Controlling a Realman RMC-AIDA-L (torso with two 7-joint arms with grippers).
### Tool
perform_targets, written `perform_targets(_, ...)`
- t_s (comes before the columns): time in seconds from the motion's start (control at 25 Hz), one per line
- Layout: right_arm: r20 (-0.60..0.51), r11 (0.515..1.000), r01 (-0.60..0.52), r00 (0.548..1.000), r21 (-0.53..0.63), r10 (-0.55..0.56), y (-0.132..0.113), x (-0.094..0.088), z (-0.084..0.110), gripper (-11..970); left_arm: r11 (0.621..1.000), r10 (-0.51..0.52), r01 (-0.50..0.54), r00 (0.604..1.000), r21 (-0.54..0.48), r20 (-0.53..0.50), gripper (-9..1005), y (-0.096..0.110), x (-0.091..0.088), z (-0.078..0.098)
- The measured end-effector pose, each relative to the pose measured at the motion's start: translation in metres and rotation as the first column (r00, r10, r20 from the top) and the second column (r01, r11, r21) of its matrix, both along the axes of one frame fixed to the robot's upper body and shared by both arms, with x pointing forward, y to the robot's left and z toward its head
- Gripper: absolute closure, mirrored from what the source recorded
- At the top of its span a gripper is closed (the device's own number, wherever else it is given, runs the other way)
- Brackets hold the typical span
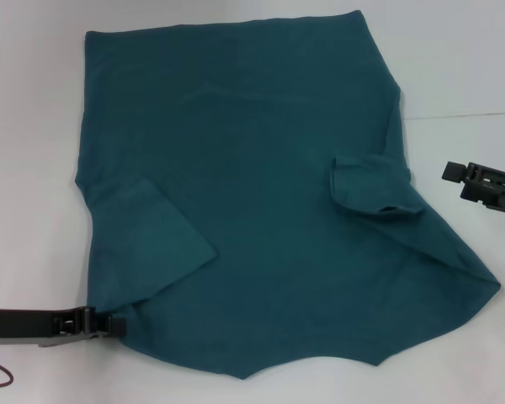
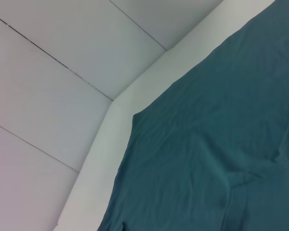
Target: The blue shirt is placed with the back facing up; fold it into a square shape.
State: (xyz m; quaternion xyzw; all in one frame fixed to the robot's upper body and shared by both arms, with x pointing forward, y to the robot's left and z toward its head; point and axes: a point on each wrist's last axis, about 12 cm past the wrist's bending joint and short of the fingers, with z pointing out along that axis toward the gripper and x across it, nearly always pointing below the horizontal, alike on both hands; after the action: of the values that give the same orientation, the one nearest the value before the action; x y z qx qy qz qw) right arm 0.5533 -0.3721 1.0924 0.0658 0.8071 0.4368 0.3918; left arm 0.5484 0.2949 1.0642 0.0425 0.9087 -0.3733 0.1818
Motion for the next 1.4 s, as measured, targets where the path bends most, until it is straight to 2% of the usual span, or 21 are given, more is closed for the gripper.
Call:
perform_targets(0.04, -0.001, 1.000, 0.001, 1.000, -0.002, -0.001, 0.000, 0.000, 0.000, 62, 1.000, 0.000, 0.000, 1.000, -0.001, 0.000, 869, 0.000, 0.000, 0.000)
perform_targets(0.28, -0.028, 0.999, 0.016, 0.999, -0.032, -0.017, -0.005, -0.005, -0.007, 63, 1.000, 0.008, -0.008, 1.000, -0.015, 0.006, 951, 0.001, -0.001, 0.001)
perform_targets(0.56, -0.066, 0.998, 0.019, 0.998, -0.057, -0.023, -0.017, -0.014, -0.010, 64, 0.999, 0.029, -0.028, 0.999, -0.018, 0.038, 949, 0.007, 0.001, 0.007)
perform_targets(0.84, -0.188, 0.996, 0.005, 0.982, -0.089, -0.022, -0.030, -0.022, -0.012, 65, 0.999, 0.029, -0.028, 0.999, -0.022, 0.043, 946, 0.007, 0.002, 0.007)
perform_targets(1.0, -0.249, 0.995, -0.013, 0.968, -0.103, -0.013, -0.032, -0.025, -0.015, 66, 0.999, 0.034, -0.033, 0.998, -0.027, 0.049, 946, 0.007, 0.003, 0.009)
perform_targets(1.4, -0.287, 0.993, -0.041, 0.958, -0.112, 0.007, -0.030, -0.030, -0.021, 72, 0.999, 0.035, -0.034, 0.998, -0.029, 0.054, 946, 0.008, 0.003, 0.009)
